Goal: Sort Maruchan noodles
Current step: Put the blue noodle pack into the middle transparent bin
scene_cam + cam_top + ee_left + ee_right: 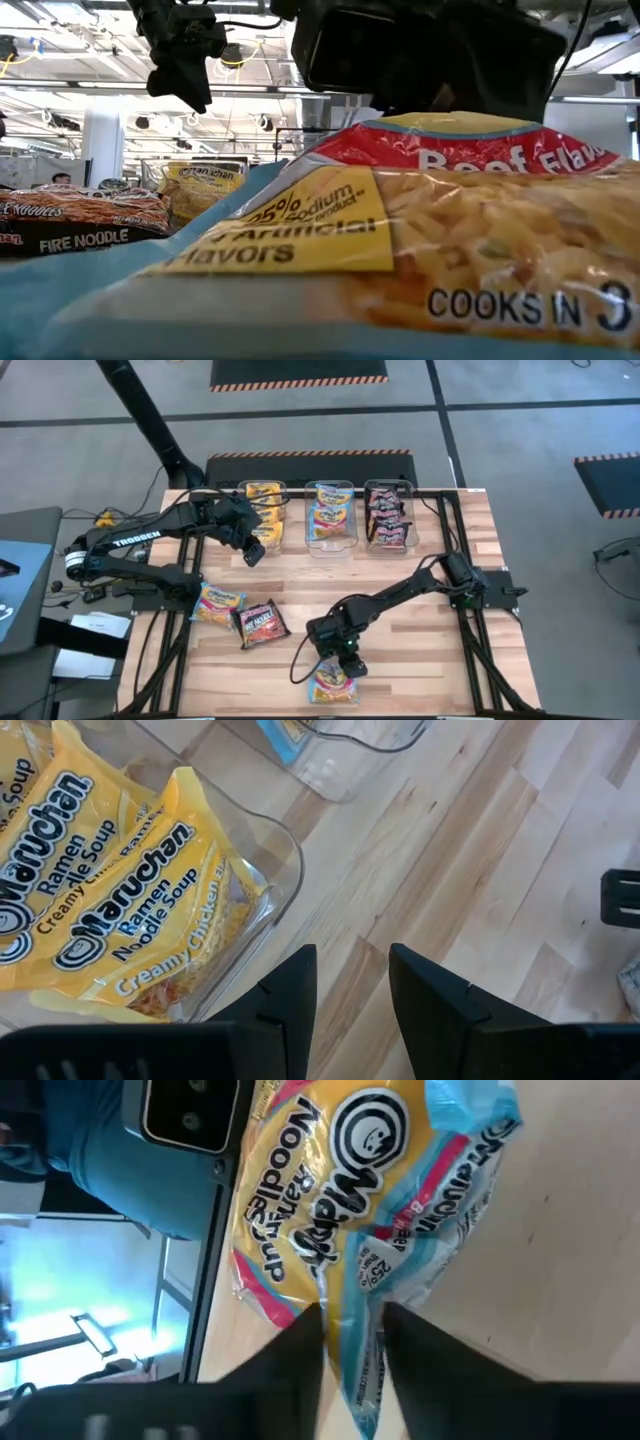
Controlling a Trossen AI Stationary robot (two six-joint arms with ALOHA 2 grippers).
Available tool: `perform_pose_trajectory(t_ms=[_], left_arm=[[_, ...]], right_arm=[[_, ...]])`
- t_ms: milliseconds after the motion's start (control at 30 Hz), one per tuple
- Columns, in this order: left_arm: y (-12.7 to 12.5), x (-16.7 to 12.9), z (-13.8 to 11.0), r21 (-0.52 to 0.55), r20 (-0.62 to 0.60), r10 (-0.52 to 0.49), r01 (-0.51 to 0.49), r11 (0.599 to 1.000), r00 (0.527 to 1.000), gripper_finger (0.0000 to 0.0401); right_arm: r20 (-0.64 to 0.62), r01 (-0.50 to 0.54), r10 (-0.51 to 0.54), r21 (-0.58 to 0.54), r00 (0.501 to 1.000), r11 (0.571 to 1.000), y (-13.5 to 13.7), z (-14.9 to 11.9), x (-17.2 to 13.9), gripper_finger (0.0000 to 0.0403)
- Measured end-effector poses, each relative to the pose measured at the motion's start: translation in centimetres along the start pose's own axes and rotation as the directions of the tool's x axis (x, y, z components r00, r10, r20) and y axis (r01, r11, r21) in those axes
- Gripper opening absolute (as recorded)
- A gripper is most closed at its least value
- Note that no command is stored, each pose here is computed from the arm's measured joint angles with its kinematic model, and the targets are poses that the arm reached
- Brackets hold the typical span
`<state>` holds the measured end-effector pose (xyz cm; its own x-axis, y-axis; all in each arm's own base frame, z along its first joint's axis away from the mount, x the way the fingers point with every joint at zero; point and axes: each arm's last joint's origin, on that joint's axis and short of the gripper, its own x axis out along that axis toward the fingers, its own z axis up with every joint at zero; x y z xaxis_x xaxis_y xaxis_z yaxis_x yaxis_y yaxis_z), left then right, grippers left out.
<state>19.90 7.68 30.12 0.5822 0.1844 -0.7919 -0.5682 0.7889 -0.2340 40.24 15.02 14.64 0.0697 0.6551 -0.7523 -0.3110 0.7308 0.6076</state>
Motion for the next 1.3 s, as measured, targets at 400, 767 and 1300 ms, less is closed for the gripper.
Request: perform_pose_trajectory(t_ms=[400, 767, 1300], left_arm=[[0.0, 0.0, 0.0, -0.005, 0.0, 0.0, 0.0, 1.0, 1.0, 0.0114], [0.0, 0.0, 0.0, -0.004, 0.0, 0.0, 0.0, 1.0, 1.0, 0.0114], [0.0, 0.0, 0.0, -0.005, 0.0, 0.0, 0.0, 1.0, 1.0, 0.0114]], right_arm=[[-0.014, -0.004, 0.004, -0.003, 1.0, 1.0, -0.2, -0.2, -0.1, 0.0009], [-0.015, 0.139, -0.139, -0.013, 0.99, 0.99, 0.1, -0.7, -3.9, 0.0004], [0.151, 0.451, -0.439, -0.056, 0.886, 0.891, 2.8, -2.3, -14.7, 0.0001]])
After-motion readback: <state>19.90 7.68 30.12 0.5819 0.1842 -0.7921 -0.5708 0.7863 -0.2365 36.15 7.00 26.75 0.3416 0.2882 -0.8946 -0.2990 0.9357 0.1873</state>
